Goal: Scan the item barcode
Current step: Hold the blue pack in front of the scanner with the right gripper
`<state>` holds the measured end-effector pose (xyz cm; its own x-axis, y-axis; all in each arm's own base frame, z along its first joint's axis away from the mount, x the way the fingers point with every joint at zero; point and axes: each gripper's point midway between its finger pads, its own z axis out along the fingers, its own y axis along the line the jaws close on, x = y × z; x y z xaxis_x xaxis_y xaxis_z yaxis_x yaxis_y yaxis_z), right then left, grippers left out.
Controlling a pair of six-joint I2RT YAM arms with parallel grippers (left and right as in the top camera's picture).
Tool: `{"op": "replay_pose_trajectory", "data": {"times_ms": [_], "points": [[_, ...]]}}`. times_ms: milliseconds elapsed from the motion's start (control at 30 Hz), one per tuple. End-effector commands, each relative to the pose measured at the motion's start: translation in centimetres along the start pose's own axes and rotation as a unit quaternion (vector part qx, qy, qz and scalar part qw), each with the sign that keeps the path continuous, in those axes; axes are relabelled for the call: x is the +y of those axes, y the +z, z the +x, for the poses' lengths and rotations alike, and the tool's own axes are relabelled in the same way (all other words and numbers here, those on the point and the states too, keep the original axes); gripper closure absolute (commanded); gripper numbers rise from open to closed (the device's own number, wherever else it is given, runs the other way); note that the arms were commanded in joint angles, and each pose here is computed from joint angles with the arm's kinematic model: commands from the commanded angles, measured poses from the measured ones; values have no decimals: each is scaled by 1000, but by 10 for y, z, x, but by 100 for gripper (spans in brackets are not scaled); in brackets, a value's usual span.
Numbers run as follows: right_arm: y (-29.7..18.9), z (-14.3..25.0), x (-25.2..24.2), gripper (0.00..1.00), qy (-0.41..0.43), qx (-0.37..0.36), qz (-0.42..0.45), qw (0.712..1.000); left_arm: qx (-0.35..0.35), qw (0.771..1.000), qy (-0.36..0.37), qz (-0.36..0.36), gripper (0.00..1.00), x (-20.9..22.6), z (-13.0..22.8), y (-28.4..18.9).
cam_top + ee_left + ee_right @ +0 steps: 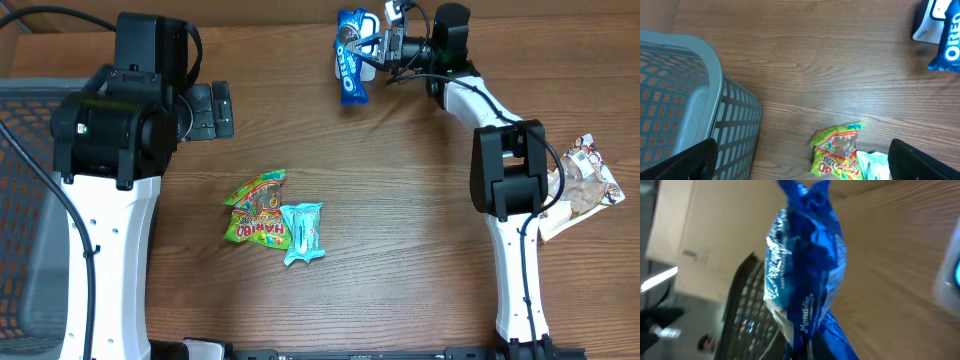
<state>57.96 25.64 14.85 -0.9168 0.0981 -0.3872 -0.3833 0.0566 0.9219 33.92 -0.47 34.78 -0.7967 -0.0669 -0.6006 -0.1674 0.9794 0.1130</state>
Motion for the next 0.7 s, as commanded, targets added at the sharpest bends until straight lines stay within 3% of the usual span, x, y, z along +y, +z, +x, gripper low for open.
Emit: {"op": "replay_pose_trajectory", "data": {"times_ms": [0,367,667], "points": [[3,8,47,96,6,51,-35,998,-5,1000,8,-7,0,3,-3,-2],[-10,37,193,96,-127,131,-75,980,-5,1000,8,-7,0,3,-3,-2],[13,68,216,96,-119,160,-89,976,-5,1000,8,-7,0,3,-3,-2]]}}
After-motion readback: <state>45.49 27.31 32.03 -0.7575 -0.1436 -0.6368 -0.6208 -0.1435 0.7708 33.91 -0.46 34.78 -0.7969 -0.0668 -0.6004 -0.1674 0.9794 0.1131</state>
